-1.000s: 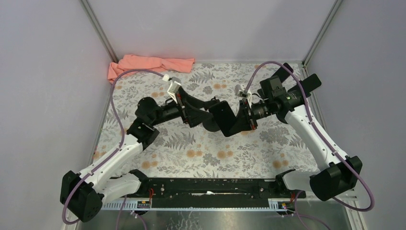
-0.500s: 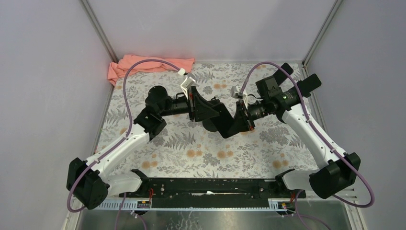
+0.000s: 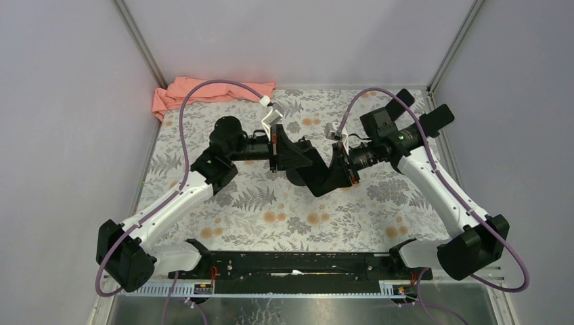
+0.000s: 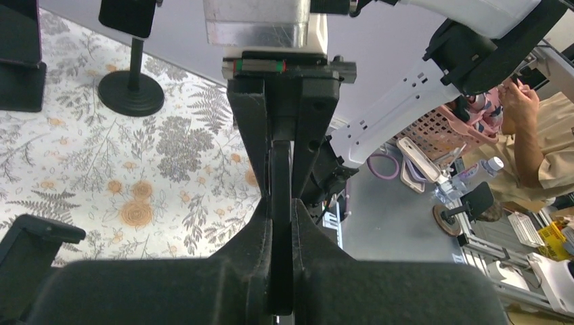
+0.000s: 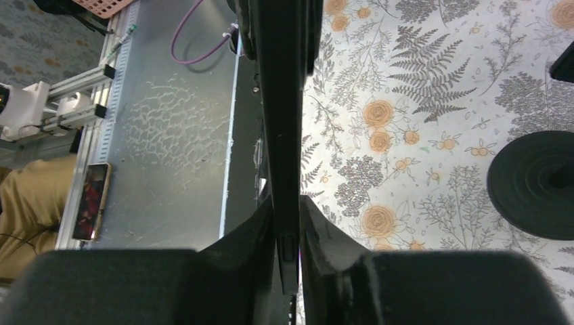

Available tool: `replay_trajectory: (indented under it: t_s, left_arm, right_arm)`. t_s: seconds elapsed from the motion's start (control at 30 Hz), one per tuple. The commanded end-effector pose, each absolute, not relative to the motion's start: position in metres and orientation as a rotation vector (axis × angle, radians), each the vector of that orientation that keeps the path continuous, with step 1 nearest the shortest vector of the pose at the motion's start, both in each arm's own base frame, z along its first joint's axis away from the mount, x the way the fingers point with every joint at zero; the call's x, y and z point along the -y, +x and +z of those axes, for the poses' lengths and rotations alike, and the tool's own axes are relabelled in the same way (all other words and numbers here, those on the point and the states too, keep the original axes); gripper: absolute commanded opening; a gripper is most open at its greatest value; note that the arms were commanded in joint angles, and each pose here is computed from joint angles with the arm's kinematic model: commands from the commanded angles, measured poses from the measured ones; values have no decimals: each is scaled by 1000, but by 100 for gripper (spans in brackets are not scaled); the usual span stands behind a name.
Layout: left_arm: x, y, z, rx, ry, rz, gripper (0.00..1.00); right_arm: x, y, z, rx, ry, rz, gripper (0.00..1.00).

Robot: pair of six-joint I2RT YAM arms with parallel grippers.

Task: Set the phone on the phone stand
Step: Adjust the phone stand at the center of the board.

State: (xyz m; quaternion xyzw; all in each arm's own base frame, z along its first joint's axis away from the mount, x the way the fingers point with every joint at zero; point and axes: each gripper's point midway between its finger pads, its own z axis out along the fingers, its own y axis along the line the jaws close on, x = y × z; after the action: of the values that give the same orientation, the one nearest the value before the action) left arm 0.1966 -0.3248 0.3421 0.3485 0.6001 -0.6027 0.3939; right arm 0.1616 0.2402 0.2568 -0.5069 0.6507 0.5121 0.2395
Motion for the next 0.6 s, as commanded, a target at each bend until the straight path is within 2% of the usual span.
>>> replay_trajectory:
  t_s: [0.0,0.03,0.07,0.23,0.33,0.57]
  left_arm:
    - [319,194,344,-1543,930,-1519,0]
    - [316,196,344,-1552,926,-1513,0]
    - [310,200,343,-1569,914,-1503,0]
    - [278,211,350,-1599,853,-1425,0]
    - [264,208,353,-1593,856,-1318,0]
    - [241,190,352,-1445,957,-1113,0]
  right_arm:
    - [-243,168,270,-1737,-1405,1353,39]
    - [-243,170,272,-1742,-1404,1341,51]
    - [-242,171,274,-1741,-1412,1320,58]
    - [-237,188,283,-1761,-1417,1164,78]
    - [-235,207,284,-1794,-1376,1056,81]
    - [-238,265,278,-1897,-1207,836,79]
